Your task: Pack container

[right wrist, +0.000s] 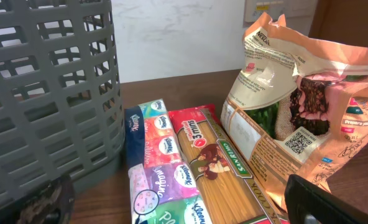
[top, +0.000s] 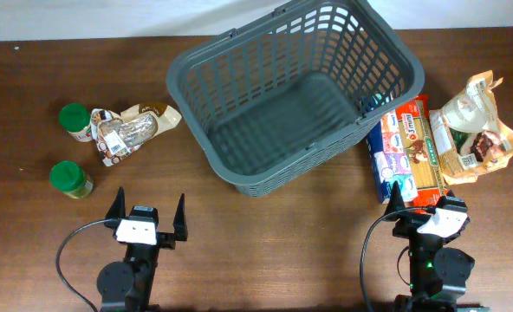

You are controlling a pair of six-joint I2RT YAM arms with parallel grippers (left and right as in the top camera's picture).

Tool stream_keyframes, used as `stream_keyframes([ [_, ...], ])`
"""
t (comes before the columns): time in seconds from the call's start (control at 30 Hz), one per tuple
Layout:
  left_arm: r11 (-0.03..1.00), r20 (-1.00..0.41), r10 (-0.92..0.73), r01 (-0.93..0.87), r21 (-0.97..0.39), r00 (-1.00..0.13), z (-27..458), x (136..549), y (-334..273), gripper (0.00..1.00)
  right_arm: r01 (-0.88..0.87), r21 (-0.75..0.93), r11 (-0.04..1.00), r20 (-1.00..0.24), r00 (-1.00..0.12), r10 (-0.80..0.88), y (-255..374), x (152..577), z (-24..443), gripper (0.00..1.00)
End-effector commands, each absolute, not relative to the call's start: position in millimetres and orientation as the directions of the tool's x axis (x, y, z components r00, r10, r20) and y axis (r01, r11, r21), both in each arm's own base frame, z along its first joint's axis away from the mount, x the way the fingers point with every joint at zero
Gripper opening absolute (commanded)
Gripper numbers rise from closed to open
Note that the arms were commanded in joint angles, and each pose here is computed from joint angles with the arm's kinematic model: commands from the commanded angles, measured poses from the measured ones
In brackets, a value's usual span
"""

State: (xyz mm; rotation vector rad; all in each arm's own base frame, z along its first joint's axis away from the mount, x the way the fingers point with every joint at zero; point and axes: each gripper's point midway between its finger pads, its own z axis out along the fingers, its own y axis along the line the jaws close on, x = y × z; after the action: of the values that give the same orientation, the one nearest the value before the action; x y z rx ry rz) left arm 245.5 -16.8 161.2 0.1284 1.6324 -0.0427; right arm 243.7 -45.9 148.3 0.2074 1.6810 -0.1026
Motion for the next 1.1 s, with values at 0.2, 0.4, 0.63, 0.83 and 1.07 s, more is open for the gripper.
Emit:
stream_keyframes([
  [0.2,0.993,-0.997,0.051,0.108,0.045,-0.057,160,245,-16,0.99,0.187,0.059,0.981,-0.991,-0.111,0.080,-44,244,145,0.99],
  [0.4,0.984,-0.998,0.015,0.176,0.005,-0.056,163,243,-29,0.99,0.138,0.066,0.988,-0.990,-0.112,0.082,-35,245,146,0.99],
  [0.63,0.982,-0.998,-0.062,0.181,-0.058,0.017,247,221,-30,0.99,-0.055,0.335,0.941,-0.939,-0.107,0.328,2,246,162,0.99],
  [0.83,0.999,-0.999,-0.044,0.010,-0.044,0.015,339,200,-1,0.99,-0.200,0.498,0.844,-0.867,-0.095,0.489,27,235,216,0.99],
  [1.07,0.996,-0.976,0.062,0.075,0.047,-0.208,419,227,-10,0.99,-0.250,0.265,0.931,-0.961,0.006,0.276,34,207,320,0.99],
])
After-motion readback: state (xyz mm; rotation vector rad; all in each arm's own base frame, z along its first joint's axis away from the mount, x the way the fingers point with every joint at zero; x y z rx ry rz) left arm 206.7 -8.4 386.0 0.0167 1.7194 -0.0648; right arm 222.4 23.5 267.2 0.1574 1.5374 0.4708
